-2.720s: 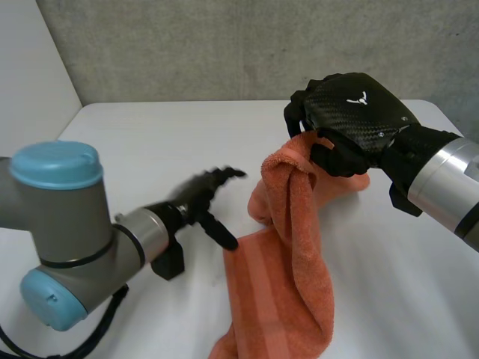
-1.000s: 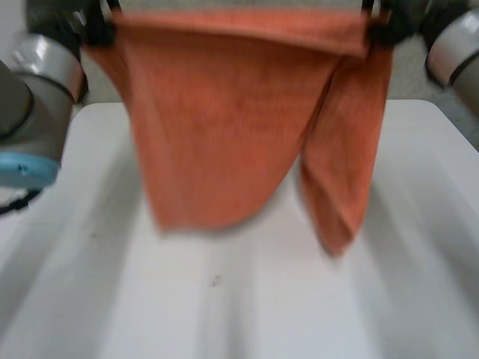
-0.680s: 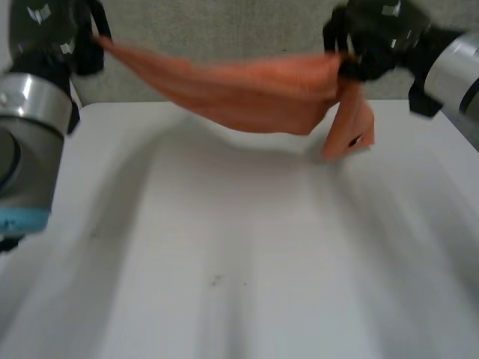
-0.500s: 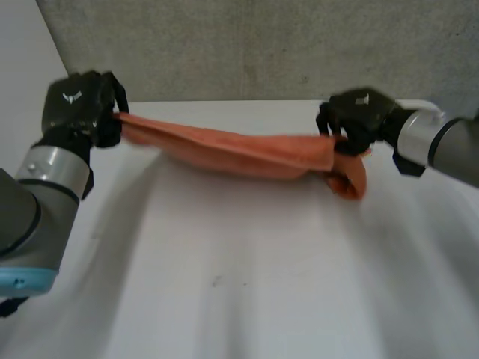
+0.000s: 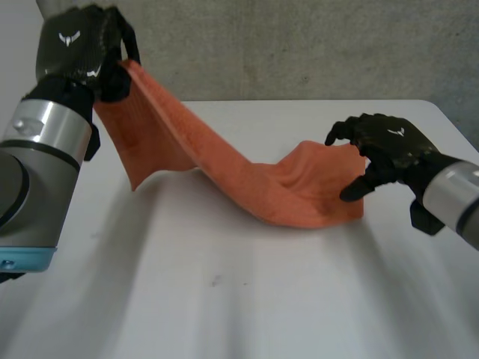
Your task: Fold the laundry
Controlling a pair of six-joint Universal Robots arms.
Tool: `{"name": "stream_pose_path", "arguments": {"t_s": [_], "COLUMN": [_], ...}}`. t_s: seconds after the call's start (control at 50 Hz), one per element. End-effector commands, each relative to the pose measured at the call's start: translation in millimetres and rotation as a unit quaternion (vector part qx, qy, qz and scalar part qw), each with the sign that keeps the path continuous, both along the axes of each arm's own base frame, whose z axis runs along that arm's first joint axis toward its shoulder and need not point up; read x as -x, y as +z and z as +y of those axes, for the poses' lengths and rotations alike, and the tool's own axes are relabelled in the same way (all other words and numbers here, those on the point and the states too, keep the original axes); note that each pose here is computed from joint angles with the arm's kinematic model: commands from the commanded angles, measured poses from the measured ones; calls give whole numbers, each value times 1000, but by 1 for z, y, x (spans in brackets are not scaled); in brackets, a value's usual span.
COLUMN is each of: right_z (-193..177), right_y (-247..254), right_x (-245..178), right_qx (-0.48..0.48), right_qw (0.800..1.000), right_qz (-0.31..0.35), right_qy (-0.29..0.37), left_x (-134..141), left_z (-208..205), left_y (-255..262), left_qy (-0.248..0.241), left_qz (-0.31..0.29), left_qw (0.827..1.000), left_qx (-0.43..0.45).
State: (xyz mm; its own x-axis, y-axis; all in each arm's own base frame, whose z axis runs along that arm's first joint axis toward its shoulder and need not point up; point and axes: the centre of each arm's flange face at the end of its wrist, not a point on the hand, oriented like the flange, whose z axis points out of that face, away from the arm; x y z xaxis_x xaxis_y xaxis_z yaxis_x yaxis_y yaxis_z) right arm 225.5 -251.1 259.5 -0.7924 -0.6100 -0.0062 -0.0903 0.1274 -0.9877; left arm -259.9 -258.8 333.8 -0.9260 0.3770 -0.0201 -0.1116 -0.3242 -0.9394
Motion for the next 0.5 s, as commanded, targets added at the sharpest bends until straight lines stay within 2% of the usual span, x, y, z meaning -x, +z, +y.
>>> {"name": "stream_pose_path", "arguments": {"t_s": [0.02,0.14,0.26,0.38,0.5], "right_z": [31,56,63,47,15], "right_y": [-10,-36,-55,-82,-83], "right_x": [11,13,12,7,8], "right_qx": [-33,-115,-155,-177,-143], "right_qw": [999,993,988,984,989], "right_qz": [-20,-3,-2,-8,-13], "right_qy": [-10,0,18,26,-18], "left_x": [12,23,25,24,18], "left_z": [22,39,54,74,100], "left_y": [43,71,88,104,122], "left_qy": [-30,-55,-69,-86,-100], "left_qz": [25,42,55,69,87], "left_qw": [998,994,991,986,980], "left_qx": [51,80,102,122,146]}}
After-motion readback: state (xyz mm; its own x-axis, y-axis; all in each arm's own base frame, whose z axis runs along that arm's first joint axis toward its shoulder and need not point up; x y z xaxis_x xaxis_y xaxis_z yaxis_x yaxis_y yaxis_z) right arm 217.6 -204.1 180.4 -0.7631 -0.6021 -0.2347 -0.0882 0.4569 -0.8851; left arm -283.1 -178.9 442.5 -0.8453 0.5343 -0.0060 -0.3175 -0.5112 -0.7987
